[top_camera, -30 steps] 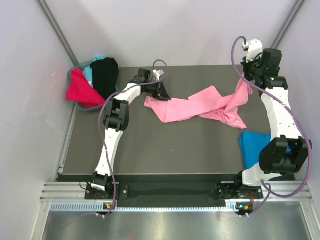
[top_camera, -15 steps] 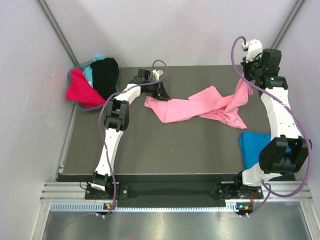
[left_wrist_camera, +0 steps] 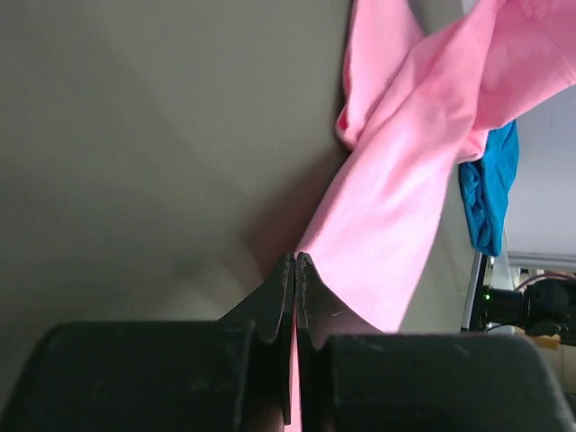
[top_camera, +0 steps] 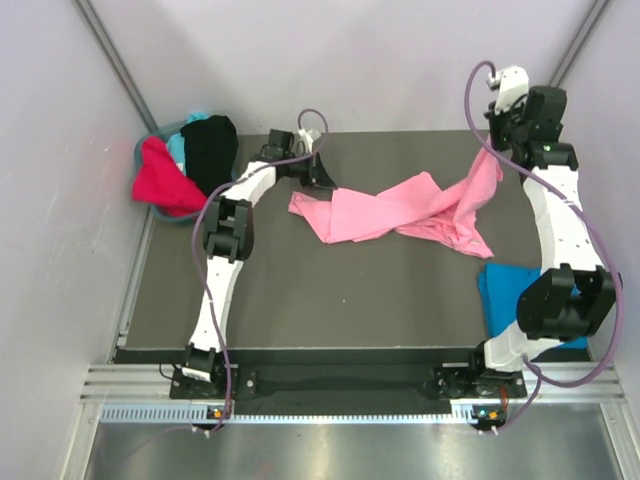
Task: Fold and stack the t-shirts
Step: Flatten the tshirt out, then fold the tshirt
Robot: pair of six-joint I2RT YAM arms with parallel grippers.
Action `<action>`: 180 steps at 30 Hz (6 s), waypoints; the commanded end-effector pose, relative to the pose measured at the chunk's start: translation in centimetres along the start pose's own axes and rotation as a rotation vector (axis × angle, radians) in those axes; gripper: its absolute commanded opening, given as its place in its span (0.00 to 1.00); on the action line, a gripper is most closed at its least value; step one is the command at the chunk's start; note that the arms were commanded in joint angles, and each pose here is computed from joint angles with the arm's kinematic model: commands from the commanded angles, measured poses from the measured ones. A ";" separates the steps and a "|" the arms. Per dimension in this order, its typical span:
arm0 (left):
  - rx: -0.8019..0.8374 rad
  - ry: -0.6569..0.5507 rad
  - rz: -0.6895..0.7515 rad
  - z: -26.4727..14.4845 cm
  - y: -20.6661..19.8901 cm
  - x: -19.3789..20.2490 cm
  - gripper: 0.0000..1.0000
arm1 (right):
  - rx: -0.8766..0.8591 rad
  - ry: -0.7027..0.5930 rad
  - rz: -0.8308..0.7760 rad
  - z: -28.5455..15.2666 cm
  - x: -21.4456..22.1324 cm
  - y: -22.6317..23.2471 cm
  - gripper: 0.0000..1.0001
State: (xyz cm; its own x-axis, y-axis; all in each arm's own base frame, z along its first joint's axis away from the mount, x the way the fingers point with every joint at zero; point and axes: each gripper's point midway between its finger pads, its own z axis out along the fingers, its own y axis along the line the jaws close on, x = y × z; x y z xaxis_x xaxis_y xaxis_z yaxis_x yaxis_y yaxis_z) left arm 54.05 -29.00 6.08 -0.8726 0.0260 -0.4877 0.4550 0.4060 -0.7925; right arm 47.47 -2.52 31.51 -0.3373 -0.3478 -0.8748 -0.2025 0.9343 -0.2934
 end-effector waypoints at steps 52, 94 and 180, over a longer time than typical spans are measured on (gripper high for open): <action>-0.481 -1.097 1.187 -46.7 -56.3 -1.2 0.00 | 0.437 -1.025 -0.194 -49.3 -24.1 -2.2 0.00; -0.661 -0.542 0.724 -12.8 5.5 -19.0 0.00 | 0.218 -0.101 -0.187 20.3 0.1 -4.9 0.00; -0.590 -0.569 0.850 -19.5 -2.6 -18.5 0.00 | -0.016 0.051 -0.154 3.0 3.6 4.4 0.00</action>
State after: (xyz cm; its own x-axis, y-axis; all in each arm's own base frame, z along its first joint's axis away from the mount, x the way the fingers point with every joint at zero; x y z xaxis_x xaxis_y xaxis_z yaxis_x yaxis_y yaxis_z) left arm 66.80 -12.97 19.14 -0.1482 0.1452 -0.9783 0.5572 0.8295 0.0387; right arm 49.45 -0.37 24.11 -0.3840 -0.5146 -0.7666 -0.2707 0.8565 -0.4394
